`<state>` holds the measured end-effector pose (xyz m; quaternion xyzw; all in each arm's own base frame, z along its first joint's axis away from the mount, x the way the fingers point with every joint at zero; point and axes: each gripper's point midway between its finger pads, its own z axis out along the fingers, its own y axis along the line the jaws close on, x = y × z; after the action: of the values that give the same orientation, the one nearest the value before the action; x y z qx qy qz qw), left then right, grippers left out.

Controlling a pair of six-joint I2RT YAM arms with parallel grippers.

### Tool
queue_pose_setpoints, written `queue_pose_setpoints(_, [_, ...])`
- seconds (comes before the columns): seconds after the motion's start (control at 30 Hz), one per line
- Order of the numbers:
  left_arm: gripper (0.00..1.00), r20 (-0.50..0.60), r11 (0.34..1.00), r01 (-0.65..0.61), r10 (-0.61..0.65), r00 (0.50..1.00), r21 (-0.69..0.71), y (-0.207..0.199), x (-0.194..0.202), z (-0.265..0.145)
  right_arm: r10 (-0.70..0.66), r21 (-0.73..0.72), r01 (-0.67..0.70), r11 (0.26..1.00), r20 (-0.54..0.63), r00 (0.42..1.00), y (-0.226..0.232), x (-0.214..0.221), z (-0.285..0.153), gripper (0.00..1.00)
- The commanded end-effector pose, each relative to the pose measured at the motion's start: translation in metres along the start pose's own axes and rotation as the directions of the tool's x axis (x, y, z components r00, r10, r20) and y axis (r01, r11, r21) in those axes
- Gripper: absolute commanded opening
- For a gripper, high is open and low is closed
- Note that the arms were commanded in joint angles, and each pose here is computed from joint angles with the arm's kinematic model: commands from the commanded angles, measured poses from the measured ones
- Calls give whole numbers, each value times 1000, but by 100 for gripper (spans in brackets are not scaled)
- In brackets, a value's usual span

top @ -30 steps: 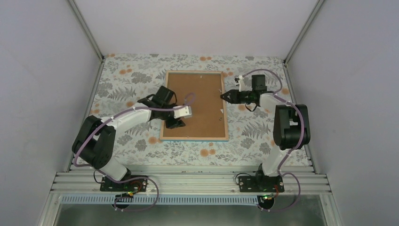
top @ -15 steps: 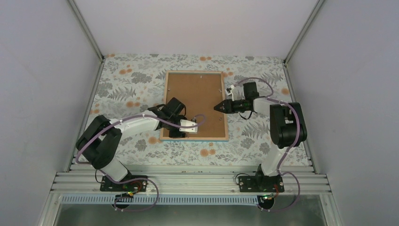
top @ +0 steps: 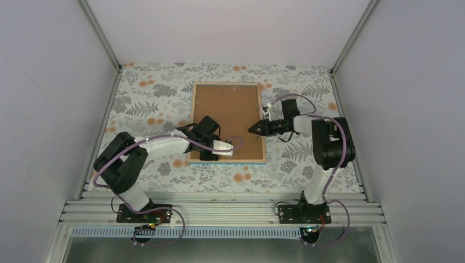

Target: Put the photo into the frame

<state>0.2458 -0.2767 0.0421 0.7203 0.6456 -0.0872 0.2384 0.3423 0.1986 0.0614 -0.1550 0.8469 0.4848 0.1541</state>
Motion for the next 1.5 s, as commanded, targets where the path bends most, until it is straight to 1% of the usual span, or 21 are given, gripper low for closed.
queue_pose_setpoints(0.0, [50, 24, 998, 2, -1, 1000, -64, 21, -14, 4, -25, -32, 24, 999, -13, 1000, 3, 5, 6, 39])
queue_pose_setpoints(0.17, [50, 23, 989, 47, -44, 999, -138, 40, -18, 4, -33, -30, 33, 999, -8, 999, 5, 3, 4, 39])
queue_pose_setpoints(0.37, [50, 7, 952, 123, -126, 992, -282, 69, -13, -4, -37, -28, 36, 999, -12, 999, 6, 6, 6, 39])
queue_pose_setpoints(0.43, [50, 19, 942, 150, -152, 988, -300, 74, -15, -9, -34, -27, 34, 999, -17, 999, 6, 8, 7, 39])
queue_pose_setpoints(0.47, [50, 28, 947, 153, -152, 988, -284, 71, -17, -10, -35, -28, 34, 999, -19, 999, 6, 9, 8, 39])
queue_pose_setpoints(0.57, [52, 64, 986, 92, -84, 994, -137, 41, -24, -12, -46, -28, 46, 999, -25, 999, 7, 10, 8, 39])
queue_pose_setpoints(0.67, [52, 41, 999, 7, -5, 999, -51, 15, -14, -8, -68, -25, 67, 997, -42, 997, 9, 15, 10, 39])
queue_pose_setpoints(0.8, [52, 28, 995, -77, 79, 996, -60, 15, -12, -7, -115, -16, 114, 993, -73, 991, 13, 28, 11, 35])
queue_pose_setpoints(0.9, [52, 43, 993, -103, 106, 993, -62, 20, -21, -5, -160, -18, 159, 987, -93, 983, 18, 38, 10, 28])
queue_pose_setpoints(1.03, [52, 38, 986, -156, 158, 987, -49, 15, -26, 6, -191, -77, 183, 980, -115, 975, 30, 52, 10, 18])
queue_pose_setpoints(1.13, [52, 35, 980, -190, 192, 981, -53, 12, -28, 11, -196, -116, 181, 977, -140, 970, 34, 63, 14, 13])
queue_pose_setpoints(1.2, [52, 28, 979, -194, 196, 980, -63, 14, -29, 14, -180, -136, 159, 978, -161, 970, 33, 68, 19, 10])
queue_pose_setpoints(1.3, [51, 17, 978, -183, 185, 983, -101, 25, -31, 18, -144, -139, 119, 983, -190, 971, 27, 72, 25, 10])
queue_pose_setpoints(1.47, [50, 23, 975, -120, 127, 992, -186, 47, -39, 17, -94, -134, 64, 989, -231, 968, 19, 86, 29, 7])
